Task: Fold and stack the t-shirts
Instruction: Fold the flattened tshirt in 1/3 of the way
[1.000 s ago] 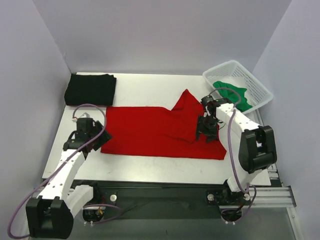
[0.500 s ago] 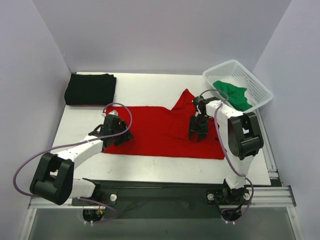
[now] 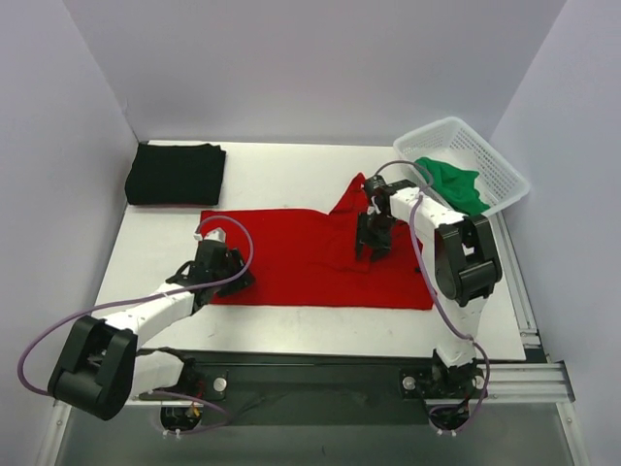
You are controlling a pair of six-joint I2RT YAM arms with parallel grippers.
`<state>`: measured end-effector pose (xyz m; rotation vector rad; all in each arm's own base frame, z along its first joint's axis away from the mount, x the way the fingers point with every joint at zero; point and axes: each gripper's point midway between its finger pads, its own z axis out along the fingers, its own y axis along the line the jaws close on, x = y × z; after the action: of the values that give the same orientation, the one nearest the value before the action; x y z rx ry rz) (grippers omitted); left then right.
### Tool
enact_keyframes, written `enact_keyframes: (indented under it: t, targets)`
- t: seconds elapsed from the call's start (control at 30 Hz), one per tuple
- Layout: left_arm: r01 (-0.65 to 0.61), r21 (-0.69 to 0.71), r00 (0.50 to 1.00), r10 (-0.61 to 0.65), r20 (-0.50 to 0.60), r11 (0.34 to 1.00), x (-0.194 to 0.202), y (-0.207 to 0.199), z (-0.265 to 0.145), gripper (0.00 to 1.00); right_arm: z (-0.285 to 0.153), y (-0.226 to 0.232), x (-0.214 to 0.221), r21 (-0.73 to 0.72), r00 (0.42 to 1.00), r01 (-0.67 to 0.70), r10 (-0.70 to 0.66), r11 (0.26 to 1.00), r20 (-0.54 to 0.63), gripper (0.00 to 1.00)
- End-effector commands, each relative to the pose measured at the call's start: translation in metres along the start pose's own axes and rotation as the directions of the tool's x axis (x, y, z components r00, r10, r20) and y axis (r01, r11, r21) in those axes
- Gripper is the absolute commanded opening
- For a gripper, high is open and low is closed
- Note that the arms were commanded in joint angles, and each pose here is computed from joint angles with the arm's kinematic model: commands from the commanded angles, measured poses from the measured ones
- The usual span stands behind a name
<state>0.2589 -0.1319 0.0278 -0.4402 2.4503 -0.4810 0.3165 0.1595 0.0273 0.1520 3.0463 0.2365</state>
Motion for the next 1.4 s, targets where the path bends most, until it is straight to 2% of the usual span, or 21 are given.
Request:
enact_keyframes:
  t: [0.0,0.3,0.7,0.97,1.1,1.37]
  targets:
    - [-0.056,-0.121,0.995,0.045,-0.092,0.991,0.035,0.042,-0.006,0.63,0.002,0.009,-0.006,-0.013,1.0,-0.002,0.002,1.0,-0.022,0.4]
    - [-0.011,-0.13,0.997,0.001,-0.074,0.991,0.047,0.054,-0.018,0.64,0.01,0.037,-0.021,-0.1,0.999,-0.038,0.035,0.994,-0.032,0.38]
    - [-0.006,-0.141,0.997,-0.005,-0.076,0.99,0.049,0.057,-0.02,0.64,-0.019,0.087,-0.058,-0.288,0.992,-0.112,0.125,0.951,0.028,0.4]
    - [-0.011,-0.133,0.999,0.004,-0.054,0.991,0.035,0.047,-0.032,0.64,-0.062,0.072,-0.075,-0.328,0.978,-0.123,0.17,0.937,0.118,0.41]
    - [-0.004,-0.098,1.0,0.004,-0.003,0.995,0.016,0.032,-0.041,0.64,-0.084,0.053,-0.063,-0.324,0.972,-0.108,0.168,0.94,0.164,0.43]
    - [0.016,-0.051,0.998,-0.013,0.054,0.999,-0.009,0.009,-0.046,0.64,-0.045,0.049,0.0,-0.248,0.994,-0.084,0.099,0.965,0.046,0.44]
